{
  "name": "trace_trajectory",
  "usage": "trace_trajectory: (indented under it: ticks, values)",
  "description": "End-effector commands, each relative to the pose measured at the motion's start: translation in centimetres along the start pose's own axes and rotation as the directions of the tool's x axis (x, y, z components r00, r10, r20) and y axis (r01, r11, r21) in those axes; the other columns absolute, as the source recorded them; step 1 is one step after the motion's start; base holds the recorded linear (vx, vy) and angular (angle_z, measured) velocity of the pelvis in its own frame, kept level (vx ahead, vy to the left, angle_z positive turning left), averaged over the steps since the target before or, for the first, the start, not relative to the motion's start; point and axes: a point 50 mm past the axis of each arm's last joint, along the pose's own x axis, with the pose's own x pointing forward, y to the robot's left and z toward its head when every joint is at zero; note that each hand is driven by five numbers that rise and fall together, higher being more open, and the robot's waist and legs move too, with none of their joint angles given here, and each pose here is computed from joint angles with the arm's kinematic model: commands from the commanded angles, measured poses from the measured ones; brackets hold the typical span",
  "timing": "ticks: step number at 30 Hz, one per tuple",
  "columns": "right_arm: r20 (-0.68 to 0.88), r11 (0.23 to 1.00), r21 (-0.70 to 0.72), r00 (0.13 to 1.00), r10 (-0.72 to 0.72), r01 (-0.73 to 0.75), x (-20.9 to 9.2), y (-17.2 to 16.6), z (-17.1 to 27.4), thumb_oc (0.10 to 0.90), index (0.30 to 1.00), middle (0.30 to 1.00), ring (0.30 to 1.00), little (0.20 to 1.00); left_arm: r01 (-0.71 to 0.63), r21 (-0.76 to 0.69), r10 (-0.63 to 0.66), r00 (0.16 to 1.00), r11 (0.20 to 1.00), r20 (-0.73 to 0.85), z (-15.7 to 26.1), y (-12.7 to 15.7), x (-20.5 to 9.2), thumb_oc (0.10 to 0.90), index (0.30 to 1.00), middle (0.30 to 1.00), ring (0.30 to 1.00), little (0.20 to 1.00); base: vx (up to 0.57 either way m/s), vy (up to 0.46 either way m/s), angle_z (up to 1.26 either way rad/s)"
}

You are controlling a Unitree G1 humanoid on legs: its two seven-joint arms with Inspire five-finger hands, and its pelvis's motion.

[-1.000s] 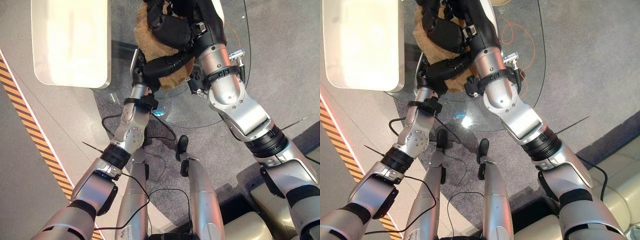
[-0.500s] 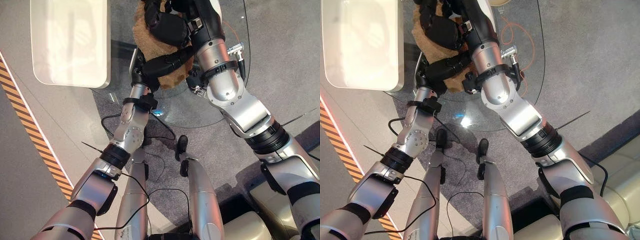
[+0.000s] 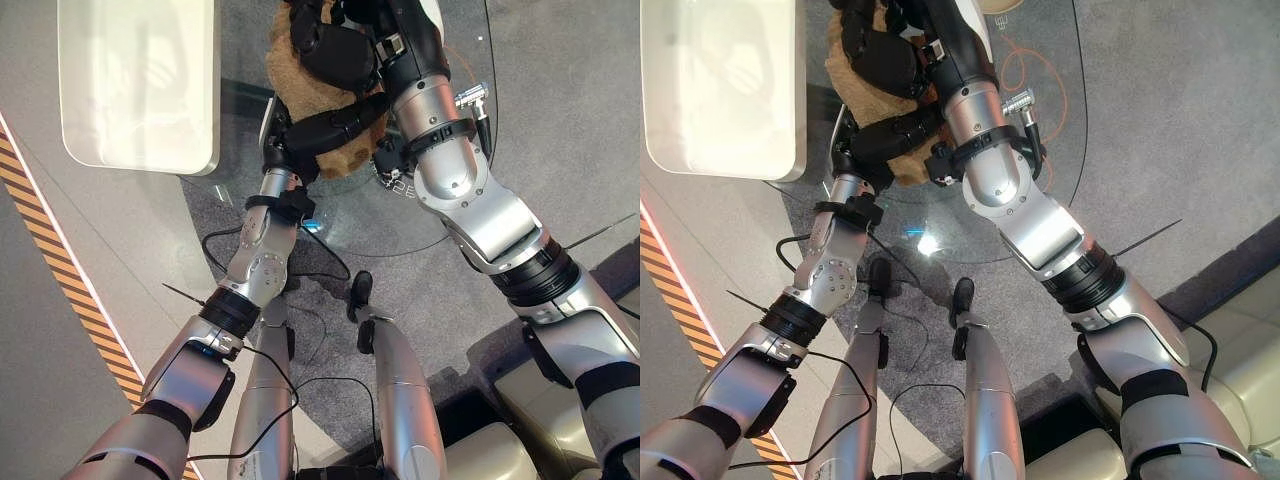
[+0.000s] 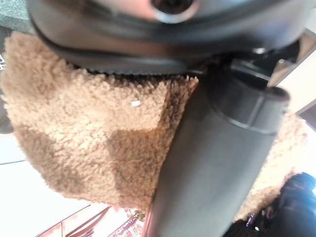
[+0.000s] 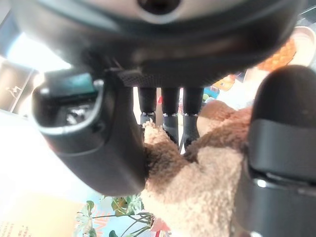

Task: Wipe the table with a cloth and put it in the basket.

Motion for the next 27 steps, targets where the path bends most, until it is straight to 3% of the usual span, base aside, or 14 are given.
trace_trajectory:
  ticks: [1,27]
  values:
    - [0.418,0.991,0.064,0.899,-0.130,0.114,2.20,-3.50,10.61,0.800,0.900,0.900,0.900,0.900,0.278,-0.036,-0.268,0.949,0.960,0.164,2.87,-5.25,1.03,0.100,0.300,0.300,0.300,0.200,0.00,0.000,0.00]
    - [0.370,0.990,-0.069,0.925,-0.086,0.119,3.06,-3.36,9.91,0.800,0.900,0.900,0.900,0.900,0.294,-0.042,-0.285,0.947,0.955,0.151,2.98,-5.21,1.13,0.100,0.300,0.300,0.300,0.200,0.00,-0.001,0.00]
